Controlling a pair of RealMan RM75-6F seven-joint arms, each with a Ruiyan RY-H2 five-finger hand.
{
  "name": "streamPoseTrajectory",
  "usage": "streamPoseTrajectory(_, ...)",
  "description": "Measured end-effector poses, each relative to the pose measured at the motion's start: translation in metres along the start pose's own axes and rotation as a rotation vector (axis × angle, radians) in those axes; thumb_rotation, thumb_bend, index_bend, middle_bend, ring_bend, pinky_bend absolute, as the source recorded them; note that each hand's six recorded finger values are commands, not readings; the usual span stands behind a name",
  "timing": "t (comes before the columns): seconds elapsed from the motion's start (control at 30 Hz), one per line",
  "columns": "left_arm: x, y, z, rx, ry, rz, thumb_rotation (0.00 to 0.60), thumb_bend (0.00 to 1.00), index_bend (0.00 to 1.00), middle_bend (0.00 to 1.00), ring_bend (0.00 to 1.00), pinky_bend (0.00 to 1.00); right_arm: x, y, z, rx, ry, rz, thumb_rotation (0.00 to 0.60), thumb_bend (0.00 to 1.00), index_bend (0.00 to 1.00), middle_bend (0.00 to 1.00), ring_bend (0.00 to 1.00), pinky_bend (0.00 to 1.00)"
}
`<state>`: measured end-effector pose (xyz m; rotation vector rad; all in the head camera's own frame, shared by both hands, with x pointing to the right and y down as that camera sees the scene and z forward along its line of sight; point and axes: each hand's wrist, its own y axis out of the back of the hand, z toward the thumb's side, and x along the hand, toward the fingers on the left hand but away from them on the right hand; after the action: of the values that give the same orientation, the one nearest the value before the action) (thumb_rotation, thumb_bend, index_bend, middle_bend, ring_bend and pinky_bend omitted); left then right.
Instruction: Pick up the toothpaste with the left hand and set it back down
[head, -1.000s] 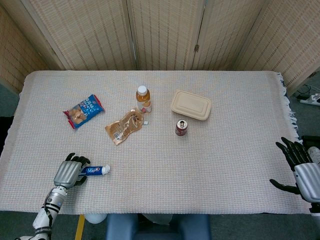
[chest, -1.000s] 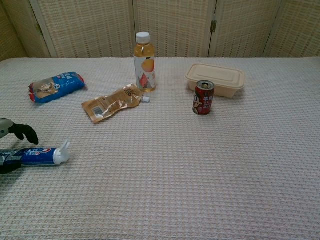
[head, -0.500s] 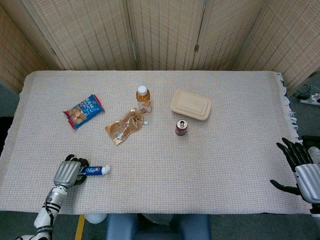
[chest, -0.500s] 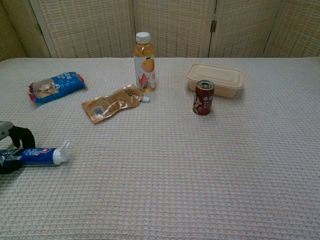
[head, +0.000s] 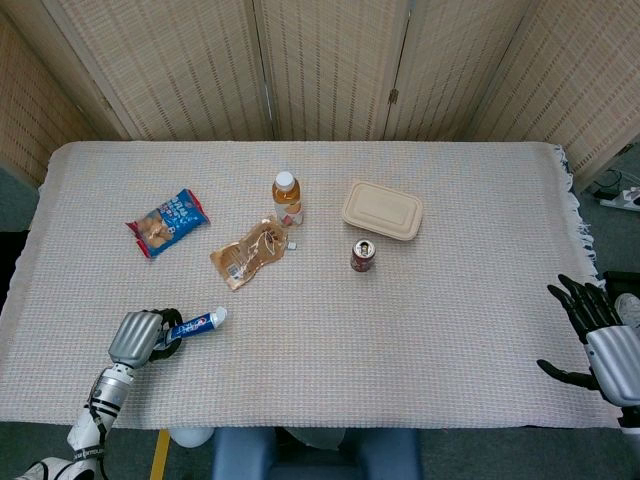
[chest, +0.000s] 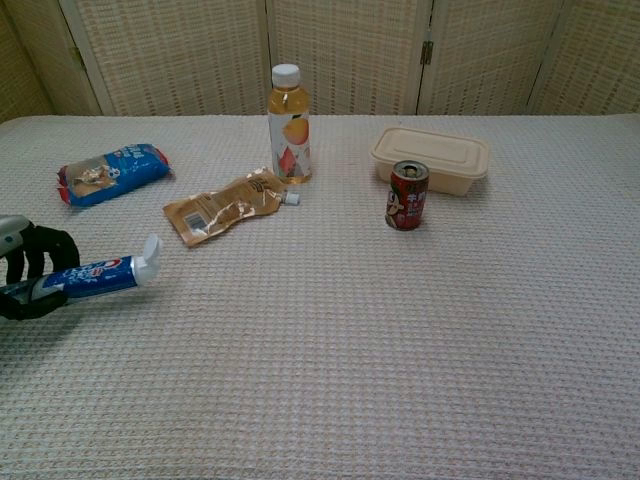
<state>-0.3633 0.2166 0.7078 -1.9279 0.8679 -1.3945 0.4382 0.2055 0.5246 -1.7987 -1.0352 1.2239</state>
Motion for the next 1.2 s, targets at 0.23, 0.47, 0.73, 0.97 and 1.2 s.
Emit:
streamPoseTrajectory(0.23,0.007,0.027,0.018,-0.082,-0.154,0.075,0.6,0.83,0.77,0.79,0.69,0.66,-0.013,0.003,0.03,-0.002,0.111,0.026,0.6,0.11,0.05,0.07,0.04,0.0)
streamPoseTrajectory(0.47,0.01,0.052,0.058,-0.116,-0.275,0.106,0.6,0.84,0.78,0.8,0.7,0.66,-0.034,0.003,0.077,-0.022,0.245,0.059,0.6,0.23,0.11,0.08,0.04,0.0)
streamPoseTrajectory(0.73,0.013,0.069,0.106,-0.117,-0.394,0.095,0.6,0.84,0.78,0.8,0.7,0.67,-0.06,-0.008,0.151,-0.011,0.425,0.144,0.6,0.32,0.16,0.09,0.05,0.0)
streamPoseTrajectory(0.97,0.016,0.08,0.135,-0.133,-0.443,0.091,0.6,0.84,0.78,0.8,0.7,0.67,-0.078,-0.024,0.208,0.021,0.552,0.229,0.6,0.32,0.28,0.09,0.03,0.0)
streamPoseTrajectory(1.2,0.018,0.082,0.154,-0.144,-0.462,0.08,0.6,0.84,0.78,0.8,0.7,0.67,-0.099,-0.036,0.252,0.037,0.624,0.254,0.6,0.32,0.31,0.09,0.05,0.0)
